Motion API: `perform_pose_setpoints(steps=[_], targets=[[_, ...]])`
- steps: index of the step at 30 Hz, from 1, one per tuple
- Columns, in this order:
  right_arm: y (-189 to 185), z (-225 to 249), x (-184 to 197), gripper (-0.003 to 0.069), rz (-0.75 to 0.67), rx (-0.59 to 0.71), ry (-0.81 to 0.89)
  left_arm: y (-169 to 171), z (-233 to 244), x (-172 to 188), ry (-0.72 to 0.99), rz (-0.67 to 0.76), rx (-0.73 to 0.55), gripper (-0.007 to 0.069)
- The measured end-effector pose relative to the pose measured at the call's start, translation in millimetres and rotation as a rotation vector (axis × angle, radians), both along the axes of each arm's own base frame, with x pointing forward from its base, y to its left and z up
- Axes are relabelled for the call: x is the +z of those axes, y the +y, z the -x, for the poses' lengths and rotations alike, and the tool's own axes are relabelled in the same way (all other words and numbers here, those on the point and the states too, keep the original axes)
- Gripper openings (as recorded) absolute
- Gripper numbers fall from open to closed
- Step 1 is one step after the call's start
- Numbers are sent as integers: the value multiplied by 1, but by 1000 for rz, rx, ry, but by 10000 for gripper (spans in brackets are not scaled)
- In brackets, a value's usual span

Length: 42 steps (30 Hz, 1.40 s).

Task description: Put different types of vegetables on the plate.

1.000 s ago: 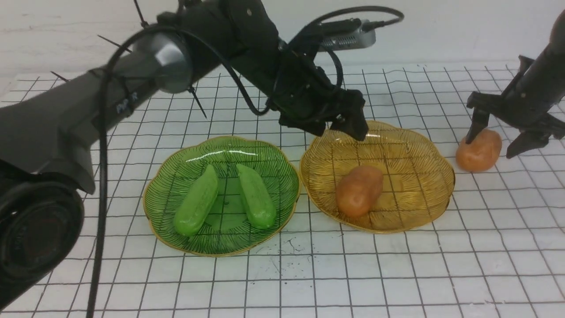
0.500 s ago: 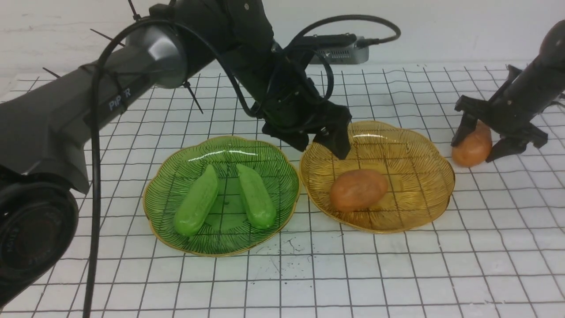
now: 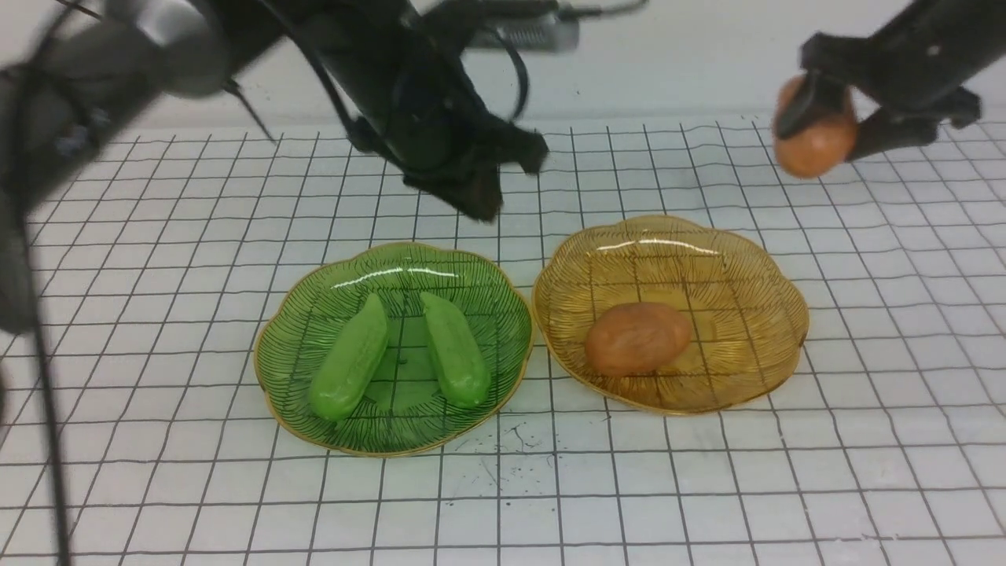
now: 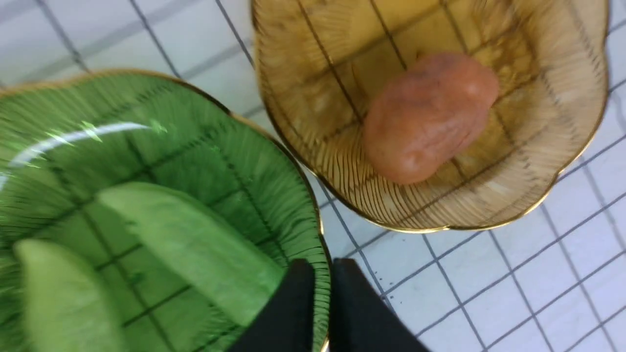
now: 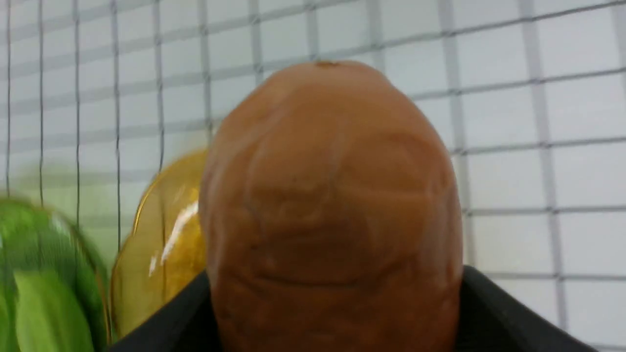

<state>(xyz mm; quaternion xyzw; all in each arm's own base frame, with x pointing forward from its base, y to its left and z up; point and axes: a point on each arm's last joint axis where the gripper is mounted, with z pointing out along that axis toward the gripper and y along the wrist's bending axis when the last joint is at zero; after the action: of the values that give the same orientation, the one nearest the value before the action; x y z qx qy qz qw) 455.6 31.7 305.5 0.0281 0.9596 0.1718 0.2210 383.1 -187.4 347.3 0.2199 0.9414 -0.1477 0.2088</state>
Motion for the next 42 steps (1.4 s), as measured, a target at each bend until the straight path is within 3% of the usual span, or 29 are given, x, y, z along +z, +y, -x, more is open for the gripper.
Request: perform_pose_setpoints(steps=[3,8,12,20,29,35,40,42], targets=[[33,10,-33,510,85,101,98,14,24,41,-91,30,7,-7],[50,15,-67,510,123,155,199,36,74,79,-153,50,7,-8],[50,15,-67,514,114,142,204,51,111,84,-146,47,5,-8],[50,16,-66,599,106,131,204,79,167,77,-148,10,9,-8],[48,30,-27,581,105,136,118,96,201,76,-182,-7,20,-8],[31,115,112,340,182,166,-251,112,226,91,-284,-23,40,-8],[11,202,191,144,263,114,-508,118,239,98,-325,-12,45,-8],[7,227,205,99,268,101,-568,120,242,100,-339,-8,47,-8]])
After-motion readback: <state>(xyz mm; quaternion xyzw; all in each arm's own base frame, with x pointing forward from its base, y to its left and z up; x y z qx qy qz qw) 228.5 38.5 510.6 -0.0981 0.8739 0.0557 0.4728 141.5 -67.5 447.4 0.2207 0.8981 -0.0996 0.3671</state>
